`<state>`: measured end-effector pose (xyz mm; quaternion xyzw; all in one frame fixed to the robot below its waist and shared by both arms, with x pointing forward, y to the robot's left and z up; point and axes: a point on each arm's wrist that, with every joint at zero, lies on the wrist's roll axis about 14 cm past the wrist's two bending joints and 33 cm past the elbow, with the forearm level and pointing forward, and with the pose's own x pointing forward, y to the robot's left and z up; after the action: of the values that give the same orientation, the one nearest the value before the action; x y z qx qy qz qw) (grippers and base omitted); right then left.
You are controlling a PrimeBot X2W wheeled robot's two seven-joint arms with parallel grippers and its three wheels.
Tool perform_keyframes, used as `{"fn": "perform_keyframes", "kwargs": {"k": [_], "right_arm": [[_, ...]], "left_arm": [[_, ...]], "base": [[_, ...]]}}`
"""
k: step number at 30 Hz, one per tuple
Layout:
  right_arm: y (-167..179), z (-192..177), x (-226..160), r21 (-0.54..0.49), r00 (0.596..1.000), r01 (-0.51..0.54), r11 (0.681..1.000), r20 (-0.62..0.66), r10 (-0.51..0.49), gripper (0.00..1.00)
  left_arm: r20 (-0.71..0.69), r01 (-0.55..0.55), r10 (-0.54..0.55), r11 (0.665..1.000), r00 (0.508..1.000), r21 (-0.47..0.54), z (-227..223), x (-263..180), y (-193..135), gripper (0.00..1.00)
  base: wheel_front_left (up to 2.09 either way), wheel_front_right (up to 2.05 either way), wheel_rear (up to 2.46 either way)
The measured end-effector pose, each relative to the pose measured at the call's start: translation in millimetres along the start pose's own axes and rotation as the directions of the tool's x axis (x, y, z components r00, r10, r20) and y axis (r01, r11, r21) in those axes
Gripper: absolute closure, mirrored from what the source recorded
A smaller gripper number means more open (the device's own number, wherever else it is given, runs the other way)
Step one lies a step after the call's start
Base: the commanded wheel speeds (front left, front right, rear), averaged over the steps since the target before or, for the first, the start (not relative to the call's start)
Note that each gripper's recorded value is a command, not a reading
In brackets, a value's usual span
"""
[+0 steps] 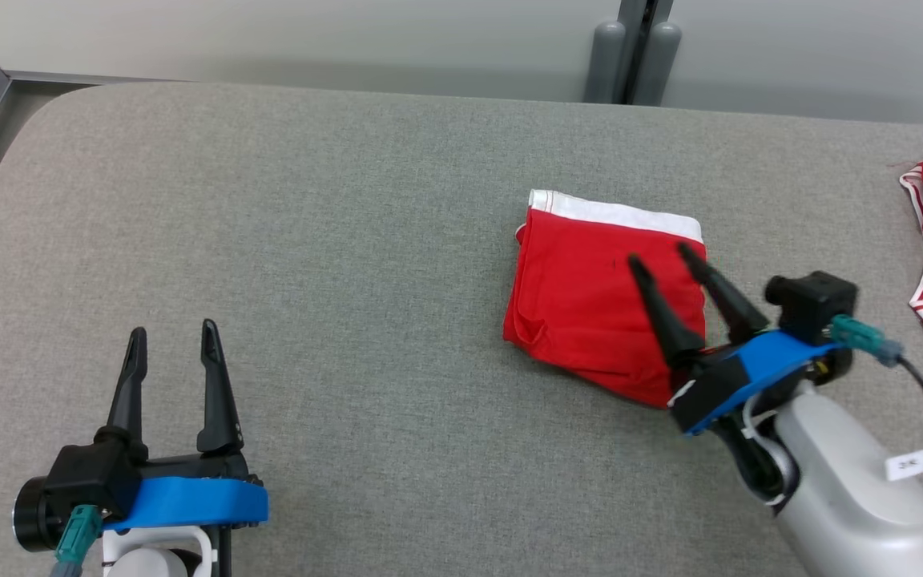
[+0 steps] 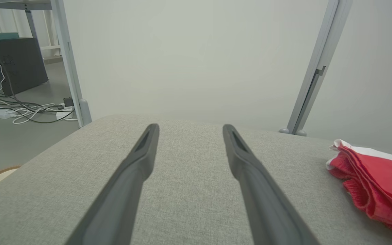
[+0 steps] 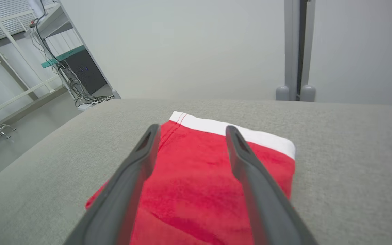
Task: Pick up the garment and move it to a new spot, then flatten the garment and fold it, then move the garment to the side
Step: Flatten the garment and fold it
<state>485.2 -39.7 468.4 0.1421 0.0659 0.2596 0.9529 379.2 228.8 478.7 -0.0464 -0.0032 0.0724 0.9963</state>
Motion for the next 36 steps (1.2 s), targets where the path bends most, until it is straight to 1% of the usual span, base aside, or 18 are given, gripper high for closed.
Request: {"fn": "perform_keyframes", "kwargs": {"k": [2, 3, 4, 5, 9, 15, 19, 23, 25, 28, 31, 33, 36], "right_arm": [[-16, 5, -4, -0.013, 0.999, 0.044, 0.999, 0.014, -0.044, 0.00], [-22, 6, -5, -0.015, 0.998, 0.062, 0.998, 0.020, -0.061, 0.36], [-27, 7, -6, -0.017, 0.997, 0.076, 0.997, 0.023, -0.075, 0.81], [-31, 6, -6, -0.021, 0.996, 0.088, 0.996, 0.021, -0.088, 1.00], [-35, -10, -4, -0.045, 0.994, 0.105, 0.993, -0.023, -0.106, 1.00], [-13, -41, 9, -0.075, 0.992, 0.049, 0.996, -0.112, -0.057, 1.00], [20, -59, 17, -0.043, 0.989, -0.016, 0.999, -0.150, 0.009, 1.00], [55, -75, 19, -0.026, 0.978, -0.099, 0.995, -0.186, 0.092, 1.00], [66, -80, 17, -0.018, 0.973, -0.125, 0.992, -0.199, 0.119, 1.00], [72, -82, 16, -0.010, 0.970, -0.138, 0.990, -0.203, 0.133, 1.00], [71, -74, 16, -0.007, 0.975, -0.132, 0.991, -0.181, 0.128, 1.00], [66, -62, 16, -0.014, 0.982, -0.120, 0.993, -0.146, 0.117, 1.00], [49, -34, 15, -0.036, 0.995, -0.075, 0.997, -0.070, 0.073, 1.00]], "left_arm": [[-0.002, 0.002, -0.002, 1.000, 1.000, 0.002, -1, 0, 1, 0.00], [-0.004, 0.004, -0.004, 1.000, 1.000, 0.002, -1, 0, 0, 0.00], [-0.005, 0.005, -0.005, 1.000, 1.000, 0.002, -2, 0, 0, 0.00], [-0.006, 0.006, -0.006, 1.000, 1.000, 0.003, -2, 0, 0, 0.00], [-0.012, 0.014, -0.014, 1.000, 1.000, 0.003, -4, 1, -2, 0.00], [-0.017, 0.009, -0.009, 1.000, 1.000, 0.010, -5, 2, 1, 0.00], [-0.027, -0.002, 0.002, 1.000, 1.000, 0.015, -8, 1, 5, 0.00], [-0.032, -0.005, 0.006, 1.000, 0.999, 0.017, -9, 0, 6, 0.00], [-0.034, -0.007, 0.007, 1.000, 0.999, 0.018, -10, 1, 5, 0.00], [-0.035, 0.007, -0.007, 1.000, 0.999, 0.016, -11, 2, 0, 0.00], [-0.035, 0.017, -0.016, 1.000, 0.999, 0.019, -11, 5, -3, 0.00], [-0.034, 0.026, -0.025, 0.999, 0.999, 0.021, -11, 7, -6, 0.00], [-0.032, 0.046, -0.046, 0.999, 0.998, 0.022, -12, 9, -13, 0.00]], "base": [[0.00, 0.00, 0.00], [0.00, 0.00, 0.00], [0.00, 0.00, 0.00], [0.00, 0.00, 0.00], [0.00, 0.00, 0.00], [0.00, 0.00, 0.00], [0.00, 0.00, 0.00], [0.00, 0.00, 0.00], [0.00, 0.00, 0.00], [0.00, 0.00, 0.00], [0.00, 0.00, 0.00], [0.00, 0.00, 0.00], [0.00, 0.00, 0.00]]}}
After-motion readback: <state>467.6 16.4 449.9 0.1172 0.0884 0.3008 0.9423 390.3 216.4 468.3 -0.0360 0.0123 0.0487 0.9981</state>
